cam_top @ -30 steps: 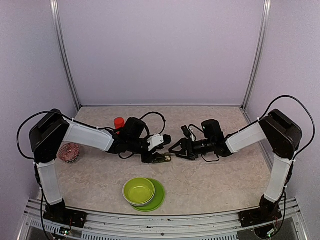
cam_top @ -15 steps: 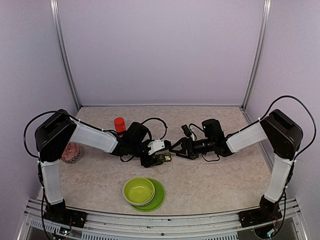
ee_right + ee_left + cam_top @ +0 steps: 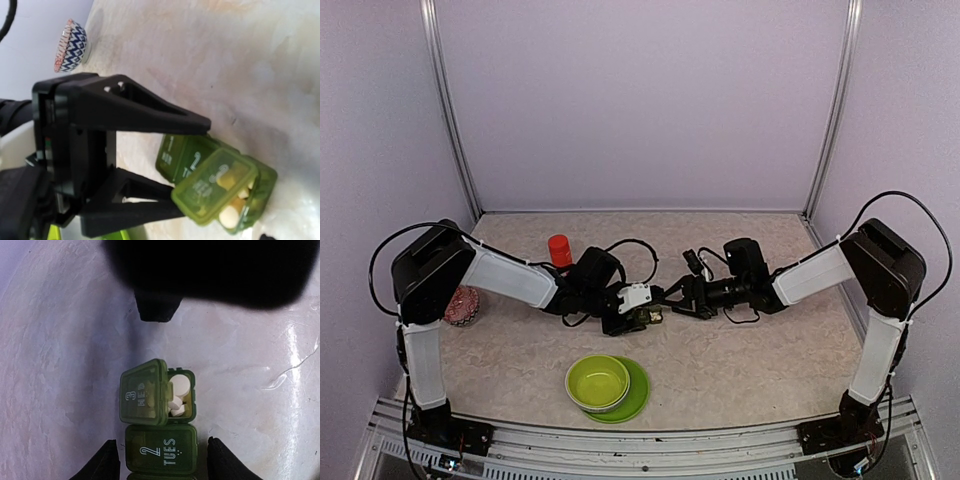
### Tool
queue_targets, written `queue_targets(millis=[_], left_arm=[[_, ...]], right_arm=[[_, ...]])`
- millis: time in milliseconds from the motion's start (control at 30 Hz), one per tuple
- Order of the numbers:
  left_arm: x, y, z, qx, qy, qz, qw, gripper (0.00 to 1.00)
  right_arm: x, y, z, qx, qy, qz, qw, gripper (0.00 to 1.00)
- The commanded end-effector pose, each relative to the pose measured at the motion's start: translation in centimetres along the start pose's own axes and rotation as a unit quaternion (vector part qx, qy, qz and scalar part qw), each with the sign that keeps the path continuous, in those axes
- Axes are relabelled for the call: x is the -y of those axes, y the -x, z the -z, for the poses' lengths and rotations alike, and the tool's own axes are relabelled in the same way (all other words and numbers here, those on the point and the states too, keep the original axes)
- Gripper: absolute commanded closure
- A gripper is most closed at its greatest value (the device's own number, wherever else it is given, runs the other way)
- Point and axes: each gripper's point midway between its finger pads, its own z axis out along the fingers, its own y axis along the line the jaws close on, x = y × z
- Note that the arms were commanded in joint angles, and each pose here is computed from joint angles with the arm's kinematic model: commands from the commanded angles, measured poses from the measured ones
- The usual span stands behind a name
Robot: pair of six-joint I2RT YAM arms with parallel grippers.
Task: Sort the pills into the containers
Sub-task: Hold the pill container at the center of the board.
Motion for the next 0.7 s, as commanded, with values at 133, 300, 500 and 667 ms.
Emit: queue_targets(millis=[133,300,500,667], left_arm=[[1.2,-0.4,-0.6,-0.001,-0.011,-0.017,1.000,0.45],[1.6,-0.9,-0.9,-0.008,-0.013,-0.018,1.000,0.53],[1.2,-0.7,-0.7,-0.002,0.005,-0.013,1.000,0.62],[1.0,0.4,-0.1,0.020,0.011,-0.010,1.000,0.63]], right_arm=[[0.2,0.1,0.6,0.008,-0.002,0.000,1.000,0.16],[0.3,0.1,0.7,0.009,-0.002,-0.002,1.000,0.16],[0.5,0.1,0.9,0.010,0.000,-0.008,1.000,0.16],[0.8,0.0,0.8,0.007,-0.001,-0.013,1.000,0.16]])
